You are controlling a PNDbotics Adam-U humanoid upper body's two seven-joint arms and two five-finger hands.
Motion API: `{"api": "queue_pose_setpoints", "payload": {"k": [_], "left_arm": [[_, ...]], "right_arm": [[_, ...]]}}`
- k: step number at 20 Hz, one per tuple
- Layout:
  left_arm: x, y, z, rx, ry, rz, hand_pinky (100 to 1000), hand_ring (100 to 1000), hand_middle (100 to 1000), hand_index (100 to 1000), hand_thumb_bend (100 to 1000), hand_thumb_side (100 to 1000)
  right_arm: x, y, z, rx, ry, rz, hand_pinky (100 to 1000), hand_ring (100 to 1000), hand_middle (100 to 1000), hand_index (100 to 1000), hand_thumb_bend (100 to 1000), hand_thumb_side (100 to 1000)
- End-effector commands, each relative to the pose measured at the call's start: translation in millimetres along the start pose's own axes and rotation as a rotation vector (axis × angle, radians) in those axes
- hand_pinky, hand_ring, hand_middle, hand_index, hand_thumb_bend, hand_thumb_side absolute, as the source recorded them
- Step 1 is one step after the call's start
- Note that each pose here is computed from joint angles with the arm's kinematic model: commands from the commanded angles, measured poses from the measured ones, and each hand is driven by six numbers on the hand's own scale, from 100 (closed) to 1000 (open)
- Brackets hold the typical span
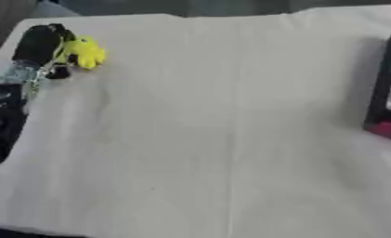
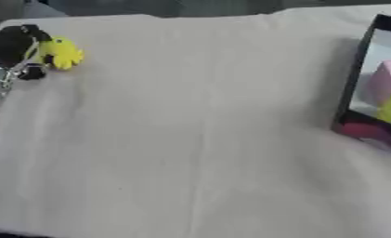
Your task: Pick up the objects with one hand, pass them to the other hand, and then place them into the box on the other side of the table.
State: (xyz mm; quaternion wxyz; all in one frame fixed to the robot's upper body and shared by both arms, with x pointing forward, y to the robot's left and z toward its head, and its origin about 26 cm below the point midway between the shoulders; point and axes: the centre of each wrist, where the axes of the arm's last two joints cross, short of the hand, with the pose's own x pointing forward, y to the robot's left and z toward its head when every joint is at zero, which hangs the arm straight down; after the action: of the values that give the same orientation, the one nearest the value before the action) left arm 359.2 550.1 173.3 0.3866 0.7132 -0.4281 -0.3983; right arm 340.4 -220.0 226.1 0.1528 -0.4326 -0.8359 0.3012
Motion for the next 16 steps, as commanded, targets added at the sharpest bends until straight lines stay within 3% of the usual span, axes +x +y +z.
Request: {"api": "queue_pose_setpoints", "payload": {"k": [1,6,7,8,16], "left_arm": [[-4.4,18.7,-7.8,0.036,-0.046,0.017,680,528,507,629,160,122],[36.6,40.6,-9.7,0.096,-0.268,0.246,662,508,487,615,140,135],[47.9,46.1,-7.4,0.100,-0.327,0.305,662,509,488,616,164,206],[58.7,51.3,-4.8,0.096,-0.380,0.358,660,512,491,618,134,141],[136.0,84.4,19.2,-0.030,-0.743,0.710,657,516,497,625,118,166]], "right_arm": [[1.6,-6.5,-4.6,-0.008,-0.032,0.005,892,815,1000,889,254,373],[11.9,-1.6,-9.1,0.039,-0.118,-0.020,890,817,1000,893,332,351],[16.1,-0.6,-11.6,0.049,-0.152,-0.027,889,818,1000,895,389,409],[20.5,0.2,-14.4,0.059,-0.186,-0.035,889,819,1000,897,362,345],[68.1,13.4,-37.6,0.164,-0.472,-0.180,885,826,1000,910,516,360]]}}
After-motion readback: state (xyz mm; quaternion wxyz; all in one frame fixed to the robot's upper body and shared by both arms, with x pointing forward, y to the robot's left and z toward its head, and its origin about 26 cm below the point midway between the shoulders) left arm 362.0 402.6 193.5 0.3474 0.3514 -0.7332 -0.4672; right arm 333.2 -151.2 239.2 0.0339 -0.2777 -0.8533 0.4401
